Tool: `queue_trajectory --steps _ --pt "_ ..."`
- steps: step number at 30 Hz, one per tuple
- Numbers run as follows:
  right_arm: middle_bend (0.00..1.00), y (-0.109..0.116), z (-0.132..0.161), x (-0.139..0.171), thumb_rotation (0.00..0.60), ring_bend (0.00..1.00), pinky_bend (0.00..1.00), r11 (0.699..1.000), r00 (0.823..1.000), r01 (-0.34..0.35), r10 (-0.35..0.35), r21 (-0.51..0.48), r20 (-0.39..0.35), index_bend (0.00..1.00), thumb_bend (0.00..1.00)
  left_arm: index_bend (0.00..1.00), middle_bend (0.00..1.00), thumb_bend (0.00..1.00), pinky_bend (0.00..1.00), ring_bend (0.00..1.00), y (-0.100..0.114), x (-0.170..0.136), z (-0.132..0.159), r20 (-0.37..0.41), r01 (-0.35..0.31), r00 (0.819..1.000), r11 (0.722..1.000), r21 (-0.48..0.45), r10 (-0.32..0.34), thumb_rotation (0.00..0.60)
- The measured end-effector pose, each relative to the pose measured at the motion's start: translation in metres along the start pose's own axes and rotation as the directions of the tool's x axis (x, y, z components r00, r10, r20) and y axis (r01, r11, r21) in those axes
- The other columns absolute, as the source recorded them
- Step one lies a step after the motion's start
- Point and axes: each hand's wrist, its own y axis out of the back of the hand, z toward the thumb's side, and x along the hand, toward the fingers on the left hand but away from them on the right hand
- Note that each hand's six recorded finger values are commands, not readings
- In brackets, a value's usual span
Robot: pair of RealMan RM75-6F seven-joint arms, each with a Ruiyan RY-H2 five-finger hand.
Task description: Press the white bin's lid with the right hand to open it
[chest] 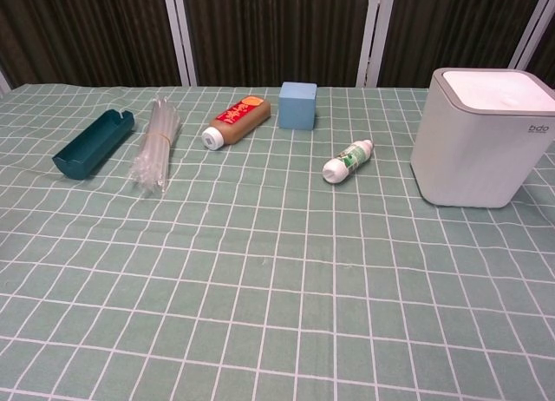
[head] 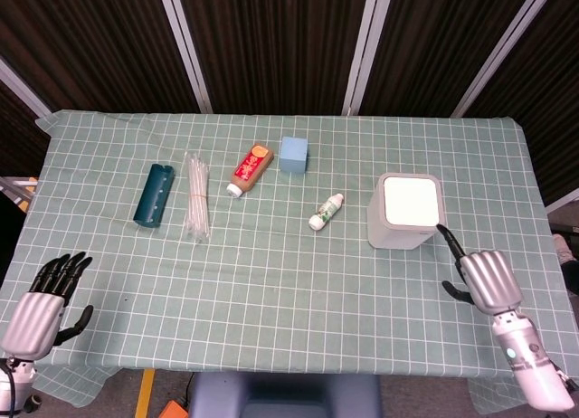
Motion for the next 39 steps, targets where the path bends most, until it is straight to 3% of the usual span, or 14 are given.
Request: queue_trajectory --steps 9,18,21,26,30,35,37,38,39 --pt "1.0 0.001 0.017 -0.048 0.6 1.0 1.0 0.985 0.987 -0.158 0.157 0.064 0.018 0.0 0.31 0.0 0.05 0.42 0.12 0.0 0.004 -0.004 -0.004 -0.014 -0.01 1.0 1.0 -0.001 0.01 0.6" --pt "1.0 -0.025 0.022 -0.056 0.6 1.0 1.0 0.941 0.95 -0.313 0.308 0.133 0.055 0.0 0.31 0.0 0.05 0.42 0.12 0.0 0.005 -0.005 -0.006 -0.018 -0.016 1.0 1.0 -0.005 0.016 0.6" --pt "1.0 -0.028 0.025 -0.057 0.6 1.0 1.0 0.936 0.946 -0.324 0.32 0.139 0.054 0.0 0.31 0.0 0.05 0.42 0.12 0.0 0.005 -0.003 -0.006 -0.016 -0.017 1.0 1.0 -0.004 0.017 0.6" --pt "1.0 -0.012 0.023 -0.055 0.6 1.0 1.0 0.968 0.973 -0.229 0.225 0.1 0.055 0.0 0.31 0.0 0.05 0.42 0.12 0.0 0.006 -0.001 -0.005 -0.017 -0.021 1.0 1.0 -0.001 0.021 0.6" --pt "1.0 0.015 0.02 -0.048 0.6 1.0 1.0 0.997 0.997 -0.057 0.054 0.048 0.046 0.0 0.31 0.0 0.05 0.42 0.12 0.0 0.006 0.0 -0.004 -0.018 -0.019 1.0 1.0 0.0 0.019 0.6" --pt "1.0 0.037 0.013 -0.031 0.6 1.0 0.93 0.994 0.993 0.106 -0.106 0.017 0.045 0.0 0.31 0.0 0.05 0.42 0.12 0.0 0.005 0.003 -0.001 -0.01 -0.017 1.0 1.0 0.002 0.017 0.6" --pt "0.96 0.04 0.011 -0.017 0.6 0.92 0.84 0.986 0.986 0.163 -0.164 0.026 0.033 0.0 0.31 0.0 0.05 0.42 0.12 0.0 0.005 0.005 0.0 -0.009 -0.016 1.0 1.0 0.003 0.016 0.6" --pt "0.89 0.04 0.011 -0.009 0.6 0.84 0.78 0.983 0.983 0.182 -0.182 0.03 0.026 0.0 0.31 0.0 0.05 0.42 0.12 0.0 0.005 0.005 0.0 -0.009 -0.015 1.0 1.0 0.003 0.015 0.6" --pt "0.76 0.037 0.009 0.003 0.6 0.72 0.7 0.98 0.98 0.196 -0.197 0.036 0.02 0.0 0.31 0.0 0.05 0.42 0.12 0.0 0.005 0.005 0.0 -0.01 -0.015 1.0 1.0 0.004 0.015 0.6"
